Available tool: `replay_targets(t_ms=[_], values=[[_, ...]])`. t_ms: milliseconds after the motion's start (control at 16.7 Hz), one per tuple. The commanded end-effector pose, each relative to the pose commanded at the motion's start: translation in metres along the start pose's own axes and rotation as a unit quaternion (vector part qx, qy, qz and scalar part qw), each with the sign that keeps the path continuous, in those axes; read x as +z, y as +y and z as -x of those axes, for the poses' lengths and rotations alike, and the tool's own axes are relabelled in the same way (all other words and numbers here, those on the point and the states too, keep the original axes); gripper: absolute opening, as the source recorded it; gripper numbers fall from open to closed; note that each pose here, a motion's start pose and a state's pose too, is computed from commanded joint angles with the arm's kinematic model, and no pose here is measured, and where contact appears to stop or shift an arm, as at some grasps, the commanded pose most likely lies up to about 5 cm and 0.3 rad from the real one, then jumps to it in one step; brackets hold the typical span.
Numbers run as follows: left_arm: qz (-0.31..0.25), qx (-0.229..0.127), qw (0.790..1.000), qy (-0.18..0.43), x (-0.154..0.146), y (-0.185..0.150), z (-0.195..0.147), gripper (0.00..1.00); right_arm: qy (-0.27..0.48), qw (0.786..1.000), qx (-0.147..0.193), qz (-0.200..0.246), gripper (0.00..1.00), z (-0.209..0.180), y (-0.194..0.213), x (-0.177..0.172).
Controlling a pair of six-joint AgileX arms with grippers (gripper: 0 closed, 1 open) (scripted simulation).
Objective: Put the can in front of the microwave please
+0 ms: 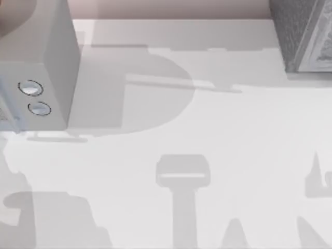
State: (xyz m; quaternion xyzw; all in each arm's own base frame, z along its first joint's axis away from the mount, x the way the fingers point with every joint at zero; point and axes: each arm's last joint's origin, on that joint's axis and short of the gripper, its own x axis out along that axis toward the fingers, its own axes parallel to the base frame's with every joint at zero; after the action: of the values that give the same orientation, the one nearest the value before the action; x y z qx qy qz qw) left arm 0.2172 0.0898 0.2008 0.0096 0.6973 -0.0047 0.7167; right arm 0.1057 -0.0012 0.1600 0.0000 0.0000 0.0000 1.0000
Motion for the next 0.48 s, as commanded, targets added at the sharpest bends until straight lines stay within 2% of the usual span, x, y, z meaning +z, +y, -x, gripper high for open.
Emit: replay_targets(t_ms=[180, 480], values=[[0.000, 0.000, 1.000, 0.000, -0.0001, 0.0000, -0.0002, 0.00, 0.000, 1.000, 0.000, 0.000, 1.00, 0.0000, 0.0000, 0.0000], [0.000, 0.000, 1.000, 0.000, -0.0001, 0.0000, -0.0002, 0.38, 0.000, 1.000, 0.000, 0.000, 1.00, 0.0000, 0.0000, 0.0000]])
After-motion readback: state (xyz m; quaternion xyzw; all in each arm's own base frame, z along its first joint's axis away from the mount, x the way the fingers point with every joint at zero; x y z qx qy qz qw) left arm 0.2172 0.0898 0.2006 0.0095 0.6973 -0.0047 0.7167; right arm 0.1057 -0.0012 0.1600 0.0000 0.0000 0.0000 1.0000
